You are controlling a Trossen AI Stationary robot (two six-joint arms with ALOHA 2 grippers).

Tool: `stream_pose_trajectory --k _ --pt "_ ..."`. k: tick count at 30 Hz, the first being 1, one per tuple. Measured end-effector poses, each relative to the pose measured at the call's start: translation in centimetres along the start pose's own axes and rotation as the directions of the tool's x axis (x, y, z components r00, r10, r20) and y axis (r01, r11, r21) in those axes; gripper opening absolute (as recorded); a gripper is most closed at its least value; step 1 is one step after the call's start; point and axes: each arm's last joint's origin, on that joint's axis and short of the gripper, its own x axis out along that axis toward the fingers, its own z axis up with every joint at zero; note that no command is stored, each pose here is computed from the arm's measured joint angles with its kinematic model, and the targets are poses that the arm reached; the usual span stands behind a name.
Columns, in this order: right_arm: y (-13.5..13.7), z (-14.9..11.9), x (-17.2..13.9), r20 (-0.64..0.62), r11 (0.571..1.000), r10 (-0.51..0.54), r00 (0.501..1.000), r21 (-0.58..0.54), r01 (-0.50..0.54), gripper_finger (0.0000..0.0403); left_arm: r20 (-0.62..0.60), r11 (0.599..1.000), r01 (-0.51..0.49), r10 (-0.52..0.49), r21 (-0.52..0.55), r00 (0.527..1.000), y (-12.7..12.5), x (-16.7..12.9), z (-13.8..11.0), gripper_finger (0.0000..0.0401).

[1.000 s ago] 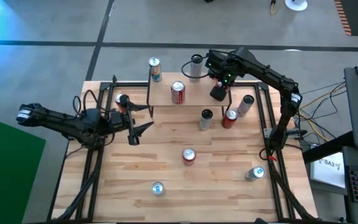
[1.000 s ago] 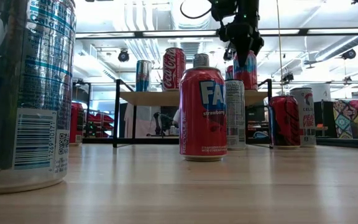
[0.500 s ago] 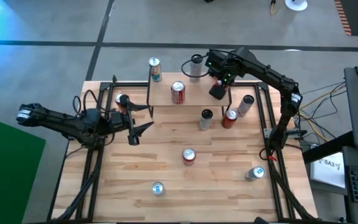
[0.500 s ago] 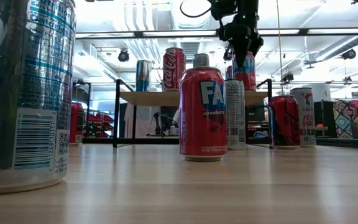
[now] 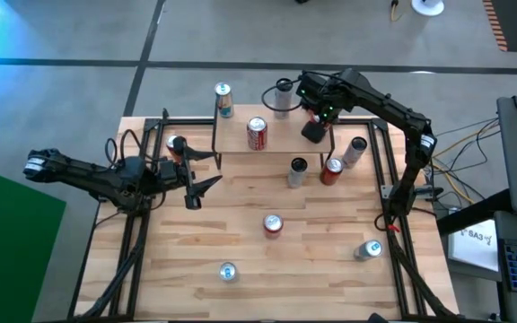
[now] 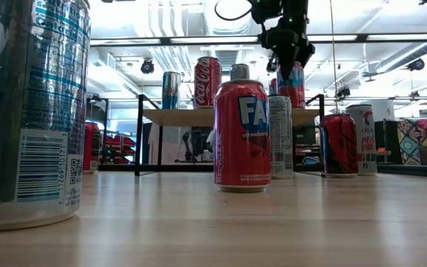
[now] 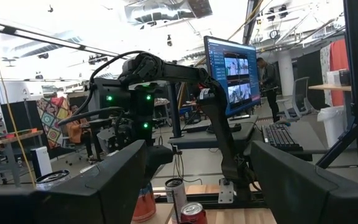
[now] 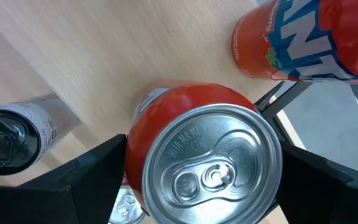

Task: Place canned beverage on shelf
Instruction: Put the bottom red soda can on the shelf

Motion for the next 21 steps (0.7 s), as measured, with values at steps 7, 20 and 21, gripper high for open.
stream_pose_trajectory --k 7,20,21 --pt "-0.1 0.1 -0.7 0.031 0.999 0.000 1.000 0.046 -0.001 0.0343 -0.006 1.000 0.002 -0.002 0.002 1.000 0.0 0.0 -0.1 0.0275" --pt "-0.9 0.4 -3.5 0.141 0.993 -0.092 0.986 0.091 0.080 0.0343 -0.014 1.000 0.004 -0.004 0.005 1.000 0.0 0.0 -0.1 0.0274" --pt "-1.0 0.4 -3.8 0.151 0.993 -0.092 0.984 0.093 0.078 0.0343 -0.013 1.000 0.004 -0.004 0.005 1.000 0.0 0.0 -0.1 0.0275"
